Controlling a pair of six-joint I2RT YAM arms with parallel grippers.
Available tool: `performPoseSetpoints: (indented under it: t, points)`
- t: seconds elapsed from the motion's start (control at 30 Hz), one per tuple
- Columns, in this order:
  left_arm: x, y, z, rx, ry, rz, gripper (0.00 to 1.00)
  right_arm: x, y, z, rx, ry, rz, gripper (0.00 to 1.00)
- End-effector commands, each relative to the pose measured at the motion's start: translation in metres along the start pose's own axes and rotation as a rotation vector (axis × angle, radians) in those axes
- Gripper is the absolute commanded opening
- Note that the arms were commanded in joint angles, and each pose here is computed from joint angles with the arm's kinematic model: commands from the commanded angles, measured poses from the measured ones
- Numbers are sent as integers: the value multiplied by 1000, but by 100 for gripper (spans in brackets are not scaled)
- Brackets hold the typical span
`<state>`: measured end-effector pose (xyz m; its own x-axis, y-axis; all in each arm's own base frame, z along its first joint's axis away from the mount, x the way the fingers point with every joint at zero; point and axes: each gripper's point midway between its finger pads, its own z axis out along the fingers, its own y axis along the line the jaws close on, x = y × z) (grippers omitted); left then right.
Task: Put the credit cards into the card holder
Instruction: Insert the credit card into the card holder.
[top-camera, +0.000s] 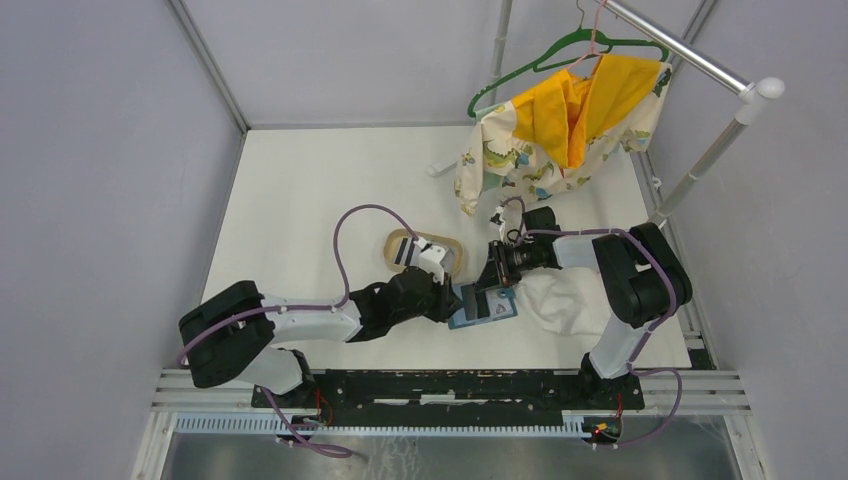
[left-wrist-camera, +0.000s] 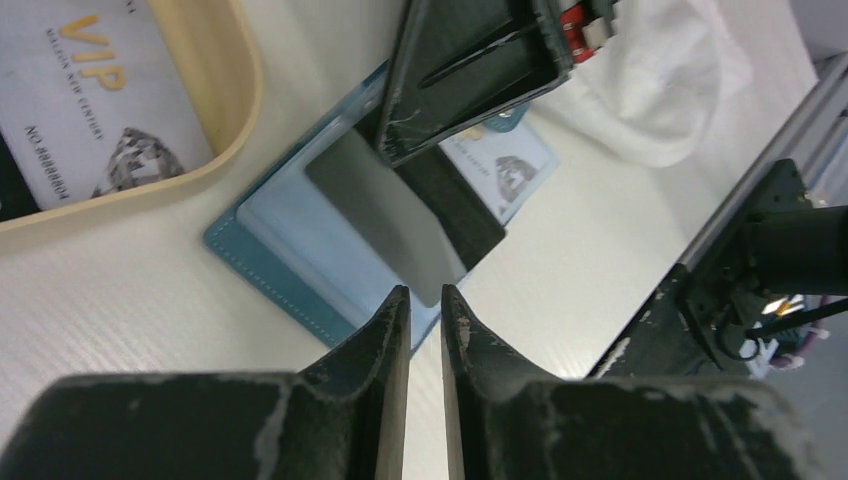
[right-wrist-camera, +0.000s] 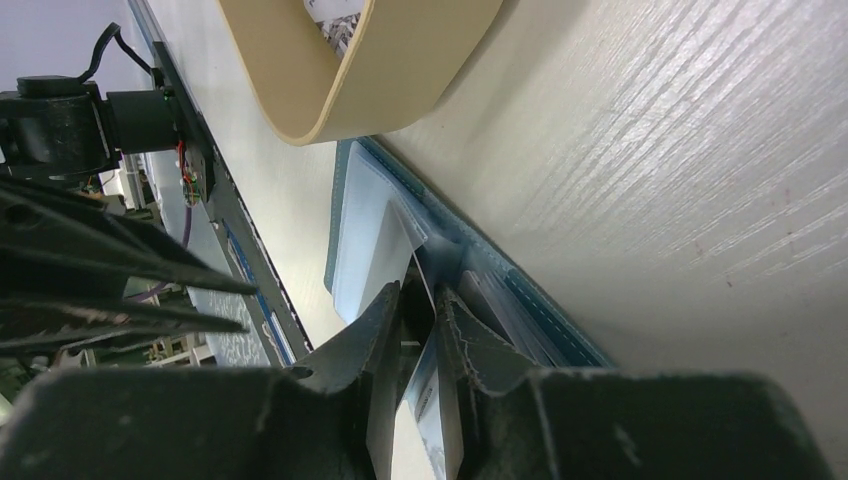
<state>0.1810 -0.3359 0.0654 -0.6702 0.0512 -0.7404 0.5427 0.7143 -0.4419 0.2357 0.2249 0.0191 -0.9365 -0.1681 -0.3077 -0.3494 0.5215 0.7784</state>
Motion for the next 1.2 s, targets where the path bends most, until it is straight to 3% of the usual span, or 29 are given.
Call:
performPoseSetpoints:
  t: [0.0,0.13,0.43,0.7,1.17]
  points:
    - [-33,-37,-4,76,-87,-3,24,-4,-10,2,43,-1,-37,25]
    - [-36,-58,3,51,-102,-19,21,-3,-10,2,45,3,-36,25]
    - [-30,-62,32,-280,-79,49,2,-2,-13,3,50,11,-33,25]
    - [-21,-78,61,-311,-44,81,2,-2,-13,3,53,13,-37,26]
    - [-15,-54,84,-502,-40,130,5,1,-15,4,55,23,-28,28]
